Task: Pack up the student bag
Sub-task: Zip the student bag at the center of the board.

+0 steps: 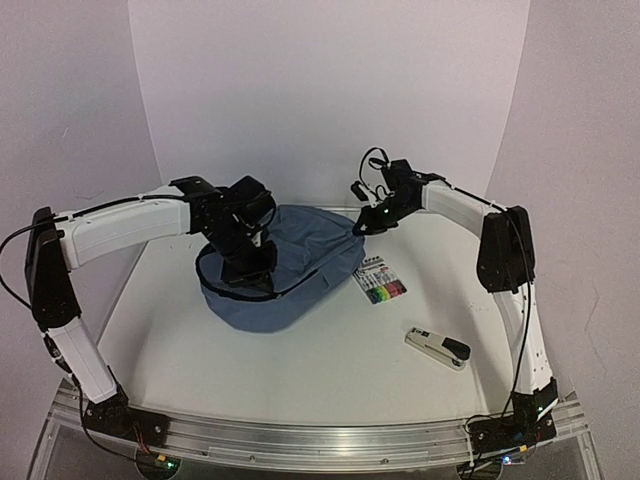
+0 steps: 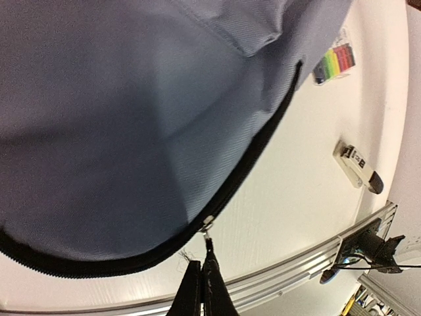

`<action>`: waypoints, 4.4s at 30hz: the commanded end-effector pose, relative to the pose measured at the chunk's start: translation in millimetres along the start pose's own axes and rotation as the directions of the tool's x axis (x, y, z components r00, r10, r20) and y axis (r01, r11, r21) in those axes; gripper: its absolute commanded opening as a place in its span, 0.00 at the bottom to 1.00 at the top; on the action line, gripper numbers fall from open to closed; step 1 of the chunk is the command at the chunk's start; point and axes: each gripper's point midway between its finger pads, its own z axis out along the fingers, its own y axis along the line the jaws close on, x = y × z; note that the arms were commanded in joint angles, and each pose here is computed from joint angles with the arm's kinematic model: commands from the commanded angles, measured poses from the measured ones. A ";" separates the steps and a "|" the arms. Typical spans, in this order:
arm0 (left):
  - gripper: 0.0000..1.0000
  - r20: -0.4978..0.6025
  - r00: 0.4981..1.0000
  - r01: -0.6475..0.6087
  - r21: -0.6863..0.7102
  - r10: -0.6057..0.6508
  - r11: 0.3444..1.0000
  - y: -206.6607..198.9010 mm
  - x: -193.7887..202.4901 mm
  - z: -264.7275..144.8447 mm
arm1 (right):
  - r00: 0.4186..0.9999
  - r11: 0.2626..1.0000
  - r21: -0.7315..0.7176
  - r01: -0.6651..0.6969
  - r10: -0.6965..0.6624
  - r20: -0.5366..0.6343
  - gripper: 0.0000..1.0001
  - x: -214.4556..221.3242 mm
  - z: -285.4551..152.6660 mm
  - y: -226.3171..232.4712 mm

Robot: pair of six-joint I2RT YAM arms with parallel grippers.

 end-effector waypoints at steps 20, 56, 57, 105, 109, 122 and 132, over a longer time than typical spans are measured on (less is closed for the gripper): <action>0.00 0.035 0.995 -0.099 0.177 0.094 0.979 -53.5 -19.7 23.9 | 0.962 0.899 -0.345 0.271 -0.235 0.142 0.54 6.1 -82.8 150.0; 0.00 -0.014 0.814 -0.580 0.013 0.580 0.814 -47.6 101.7 28.0 | 0.957 0.615 -0.768 0.176 -0.290 -0.012 0.36 86.0 49.1 352.2; 0.00 -0.013 0.814 -0.581 0.013 0.581 0.814 -47.7 102.2 27.4 | 0.956 0.630 -0.757 0.172 -0.291 -0.026 0.36 91.4 57.3 348.0; 0.00 0.238 0.971 -0.040 0.121 0.010 0.992 -8.1 40.2 10.4 | 0.715 0.610 -0.392 0.689 -0.661 0.229 0.80 110.6 -39.9 239.6; 0.00 0.248 0.968 -0.003 0.128 -0.029 0.992 -1.4 41.9 7.1 | 0.656 0.546 -0.390 0.742 -0.712 0.251 0.78 123.9 -29.9 251.7; 0.00 0.263 0.963 0.014 0.150 -0.054 0.989 2.3 42.6 1.3 | 0.439 0.361 -0.292 0.886 -0.857 0.271 0.58 142.2 -32.7 255.5; 0.00 0.319 0.939 0.111 0.076 -0.129 0.991 40.3 46.7 -25.0 | 0.440 0.411 -0.188 0.892 -0.884 0.158 0.00 132.5 -32.3 222.4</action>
